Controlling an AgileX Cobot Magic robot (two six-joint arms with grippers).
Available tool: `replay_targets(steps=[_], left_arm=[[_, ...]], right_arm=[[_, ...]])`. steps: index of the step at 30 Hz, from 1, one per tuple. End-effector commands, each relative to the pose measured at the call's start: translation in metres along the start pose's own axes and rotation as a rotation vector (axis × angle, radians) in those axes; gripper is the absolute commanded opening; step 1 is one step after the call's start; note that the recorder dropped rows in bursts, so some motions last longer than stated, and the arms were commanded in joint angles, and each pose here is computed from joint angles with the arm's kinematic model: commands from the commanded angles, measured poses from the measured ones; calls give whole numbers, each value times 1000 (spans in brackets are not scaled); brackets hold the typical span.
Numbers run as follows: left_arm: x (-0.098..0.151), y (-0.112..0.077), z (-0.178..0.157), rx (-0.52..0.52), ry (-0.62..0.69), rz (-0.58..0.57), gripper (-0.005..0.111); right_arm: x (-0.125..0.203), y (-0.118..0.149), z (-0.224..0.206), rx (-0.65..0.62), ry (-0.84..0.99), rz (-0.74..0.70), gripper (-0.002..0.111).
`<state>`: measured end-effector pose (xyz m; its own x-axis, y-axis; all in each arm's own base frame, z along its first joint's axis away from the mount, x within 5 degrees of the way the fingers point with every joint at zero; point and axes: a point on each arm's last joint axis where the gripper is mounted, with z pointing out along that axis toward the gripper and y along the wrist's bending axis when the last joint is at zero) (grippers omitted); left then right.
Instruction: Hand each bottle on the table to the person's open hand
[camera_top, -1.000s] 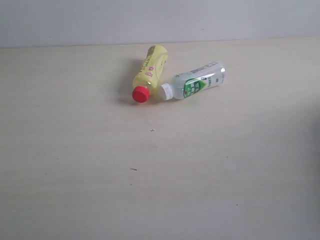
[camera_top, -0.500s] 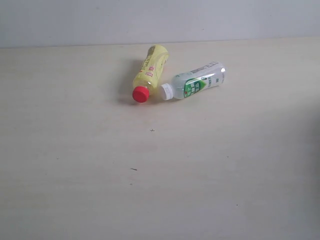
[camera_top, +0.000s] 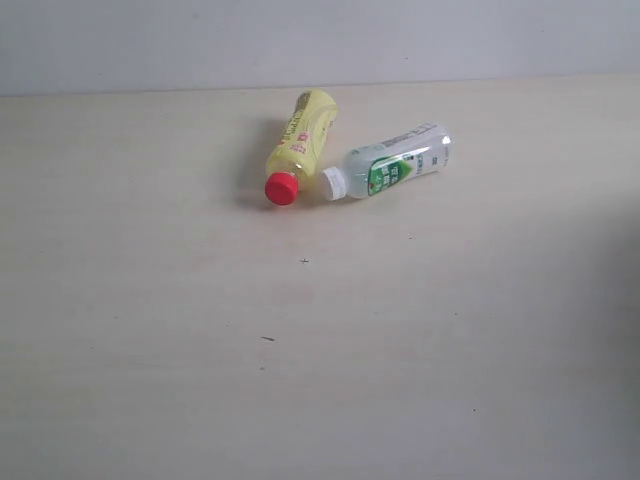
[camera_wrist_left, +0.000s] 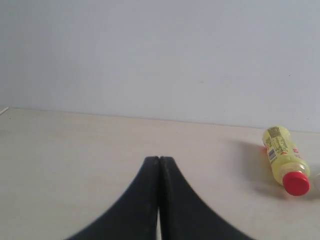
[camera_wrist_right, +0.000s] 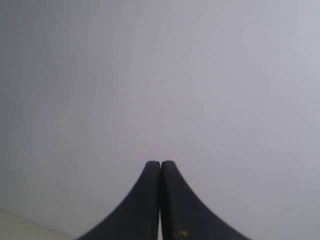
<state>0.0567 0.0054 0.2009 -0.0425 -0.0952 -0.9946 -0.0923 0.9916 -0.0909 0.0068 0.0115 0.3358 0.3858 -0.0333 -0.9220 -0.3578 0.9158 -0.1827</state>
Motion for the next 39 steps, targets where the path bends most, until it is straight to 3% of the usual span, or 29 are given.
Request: replay_targets(steps=[1,4,8,10,12,39], left_arm=[[-1,0,-1,0,-12,2,0],[-1,0,-1,0,-12,2,0],[-1,0,-1,0,-12,2,0],[-1,0,-1,0,-12,2,0],[-1,0,-1,0,-12,2,0],[-1,0,-1,0,-12,2,0]], right_arm=[[7,3,0,-22,53,-31,0],[28,3,3,-15,130,-157,0],[75,10,4,-14,257,64,0],[87,10,4,-6,284,45,0],[86,9,4,4,274,-10,0],[86,9,4,4,272,14,0]])
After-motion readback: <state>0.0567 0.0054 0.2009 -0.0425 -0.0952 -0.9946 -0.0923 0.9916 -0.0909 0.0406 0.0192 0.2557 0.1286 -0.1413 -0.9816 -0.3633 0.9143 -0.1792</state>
